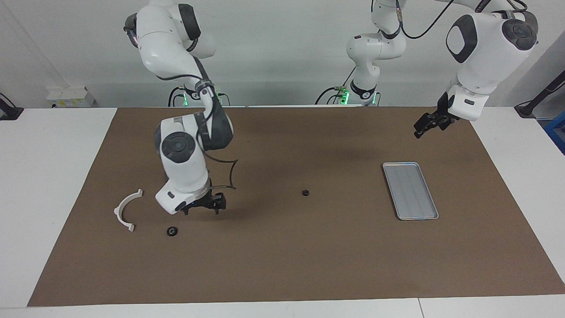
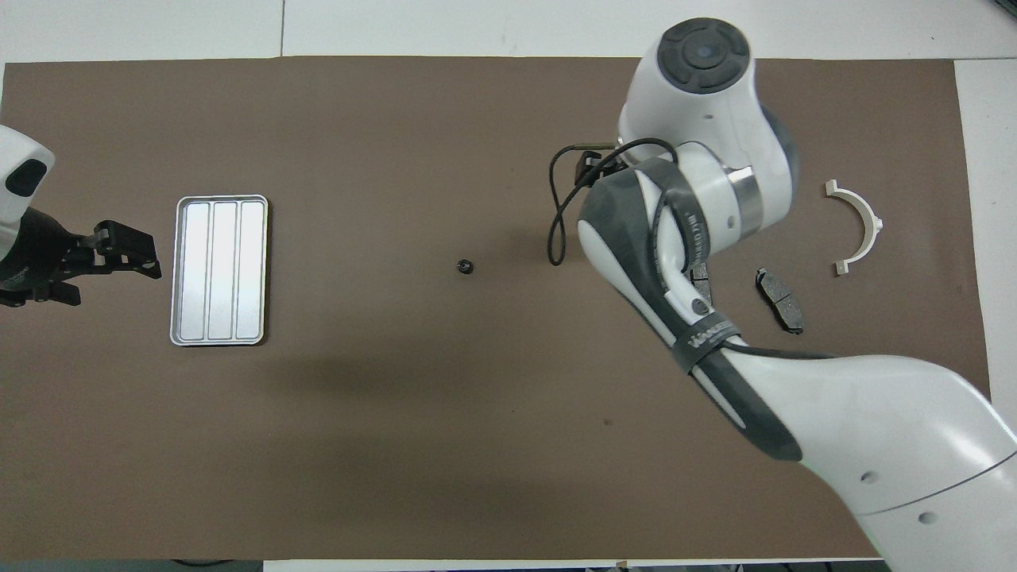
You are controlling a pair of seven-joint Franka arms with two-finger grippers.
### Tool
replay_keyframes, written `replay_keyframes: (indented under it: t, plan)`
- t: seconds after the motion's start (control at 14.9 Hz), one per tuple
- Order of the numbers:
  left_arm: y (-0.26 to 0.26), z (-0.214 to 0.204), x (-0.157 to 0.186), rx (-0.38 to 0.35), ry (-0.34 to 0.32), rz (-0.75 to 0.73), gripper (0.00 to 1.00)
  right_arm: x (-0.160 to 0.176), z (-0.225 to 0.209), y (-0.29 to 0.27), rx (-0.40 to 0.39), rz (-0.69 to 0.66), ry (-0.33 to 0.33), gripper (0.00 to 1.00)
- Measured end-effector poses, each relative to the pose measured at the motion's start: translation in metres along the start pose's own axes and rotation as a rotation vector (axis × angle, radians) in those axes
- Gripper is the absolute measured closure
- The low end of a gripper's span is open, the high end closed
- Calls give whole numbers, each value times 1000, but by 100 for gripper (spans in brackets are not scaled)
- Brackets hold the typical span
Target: Place bearing gear from tray to pile
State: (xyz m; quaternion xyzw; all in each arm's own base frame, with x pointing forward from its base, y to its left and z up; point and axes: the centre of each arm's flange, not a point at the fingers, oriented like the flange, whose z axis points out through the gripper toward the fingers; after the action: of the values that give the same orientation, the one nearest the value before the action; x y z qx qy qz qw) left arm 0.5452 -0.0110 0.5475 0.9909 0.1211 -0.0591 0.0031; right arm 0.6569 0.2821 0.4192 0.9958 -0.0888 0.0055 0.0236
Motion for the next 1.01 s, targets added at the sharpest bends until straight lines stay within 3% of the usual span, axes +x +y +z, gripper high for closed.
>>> replay_keyframes:
  t: [0.2,0.4,1.01]
  plan:
    - [-7,0,2,-1,0,10,0,-51,8,-75,6,102,-8,0]
    - [-10,0,3,-2,0,39,0,-80,32,-129,11,160,-16,0]
    - [-15,-5,4,-5,9,35,0,-84,117,-174,36,171,-17,0]
